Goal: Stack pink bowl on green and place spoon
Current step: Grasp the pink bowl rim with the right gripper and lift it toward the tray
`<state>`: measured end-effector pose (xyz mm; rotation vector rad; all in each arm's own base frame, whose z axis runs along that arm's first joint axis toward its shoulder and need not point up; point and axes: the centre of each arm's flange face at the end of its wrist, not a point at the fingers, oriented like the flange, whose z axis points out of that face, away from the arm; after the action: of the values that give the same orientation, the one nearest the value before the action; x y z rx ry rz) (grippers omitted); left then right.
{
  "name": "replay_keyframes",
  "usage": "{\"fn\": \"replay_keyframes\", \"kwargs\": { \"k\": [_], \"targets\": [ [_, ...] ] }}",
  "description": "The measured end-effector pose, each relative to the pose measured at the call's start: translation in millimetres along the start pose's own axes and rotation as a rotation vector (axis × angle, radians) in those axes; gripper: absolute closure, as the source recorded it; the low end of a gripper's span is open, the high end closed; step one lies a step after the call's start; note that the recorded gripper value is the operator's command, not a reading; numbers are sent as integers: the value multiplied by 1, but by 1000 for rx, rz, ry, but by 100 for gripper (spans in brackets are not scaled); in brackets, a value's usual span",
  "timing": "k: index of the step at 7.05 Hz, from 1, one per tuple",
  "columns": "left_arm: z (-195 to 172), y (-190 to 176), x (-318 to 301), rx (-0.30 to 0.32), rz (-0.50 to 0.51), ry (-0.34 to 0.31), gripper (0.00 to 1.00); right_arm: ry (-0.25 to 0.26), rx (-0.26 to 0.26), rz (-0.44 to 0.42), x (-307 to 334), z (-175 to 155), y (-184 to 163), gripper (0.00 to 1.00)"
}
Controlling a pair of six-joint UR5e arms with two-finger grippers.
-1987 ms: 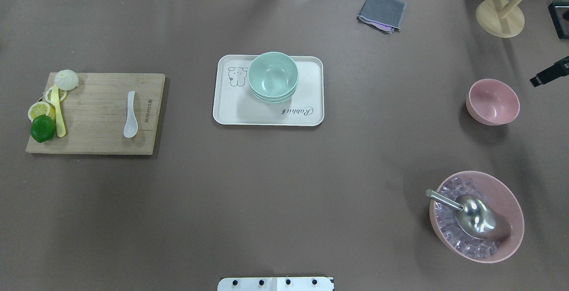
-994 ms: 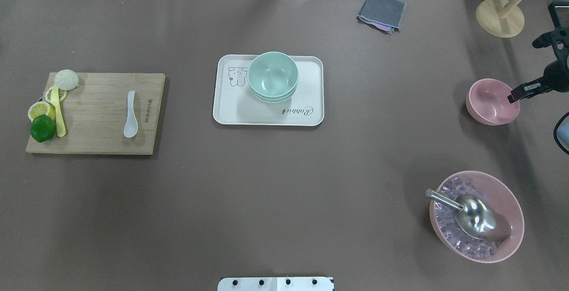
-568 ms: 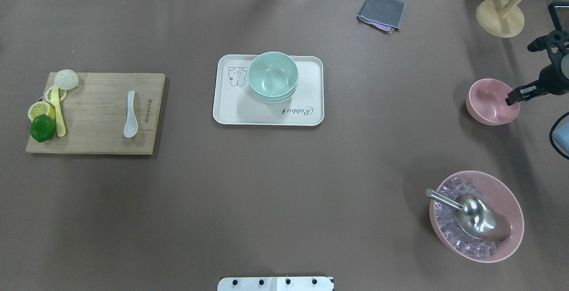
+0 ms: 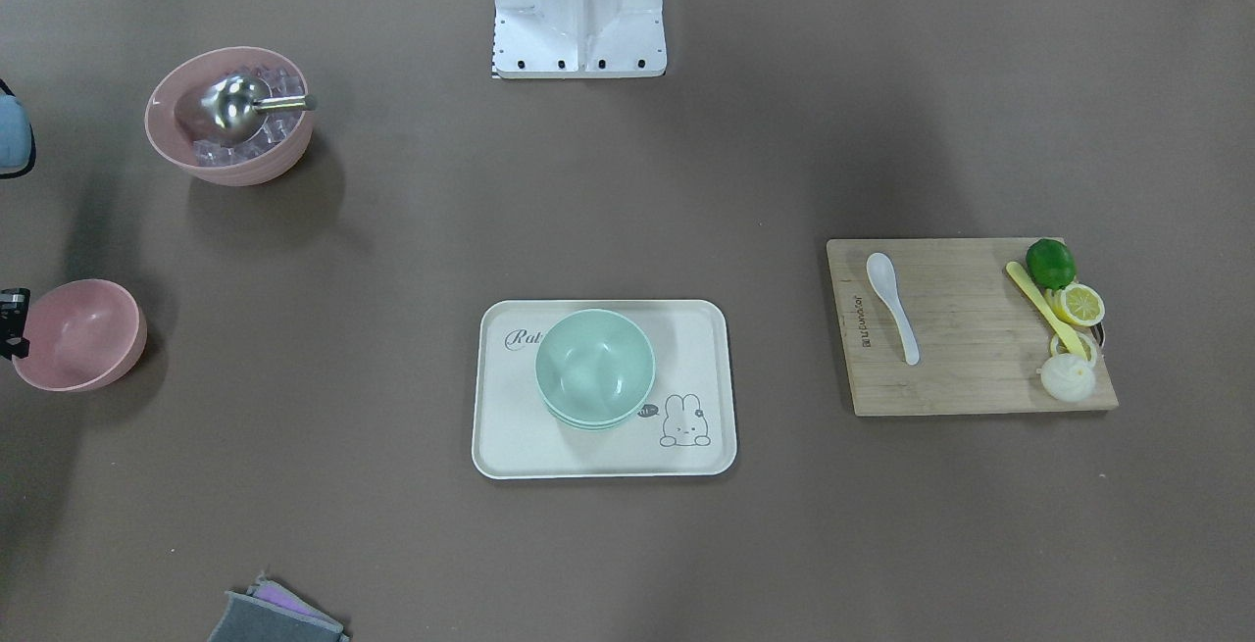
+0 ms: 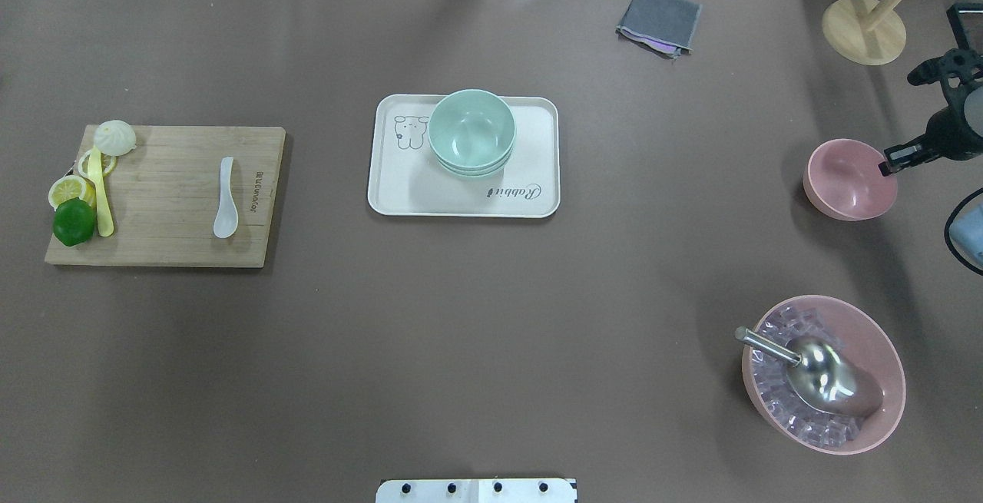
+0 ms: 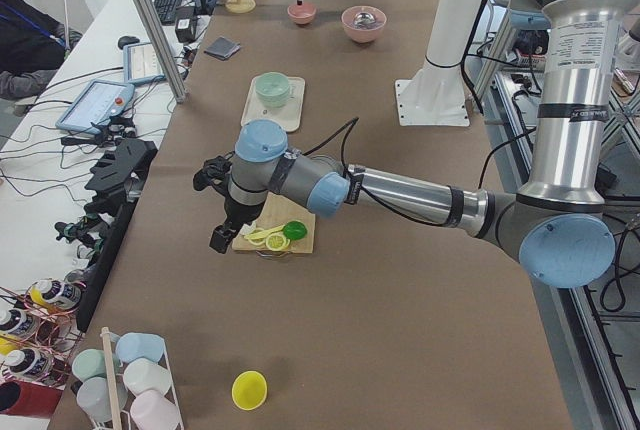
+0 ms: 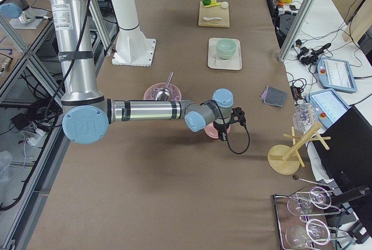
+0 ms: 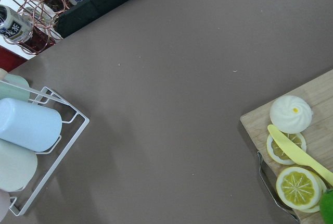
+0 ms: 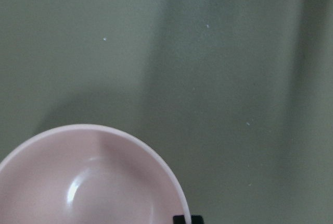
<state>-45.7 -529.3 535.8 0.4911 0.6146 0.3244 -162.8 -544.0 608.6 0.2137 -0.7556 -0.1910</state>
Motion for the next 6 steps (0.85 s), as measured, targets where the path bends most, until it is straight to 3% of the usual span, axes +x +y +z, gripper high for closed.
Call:
{"fn": "replay_keyframes", "kwargs": {
  "k": [2,3,6],
  "targets": [
    [0,0,0,0,0,0,2,-43,78,1,-54,-29,-53,100],
    [0,0,0,0,-1,1,2,-82,111,45,-106,-39,-86,100],
    [1,0,-1,0,-10,0,2,-179,149,295,-321,-58,-156,100]
  ]
}}
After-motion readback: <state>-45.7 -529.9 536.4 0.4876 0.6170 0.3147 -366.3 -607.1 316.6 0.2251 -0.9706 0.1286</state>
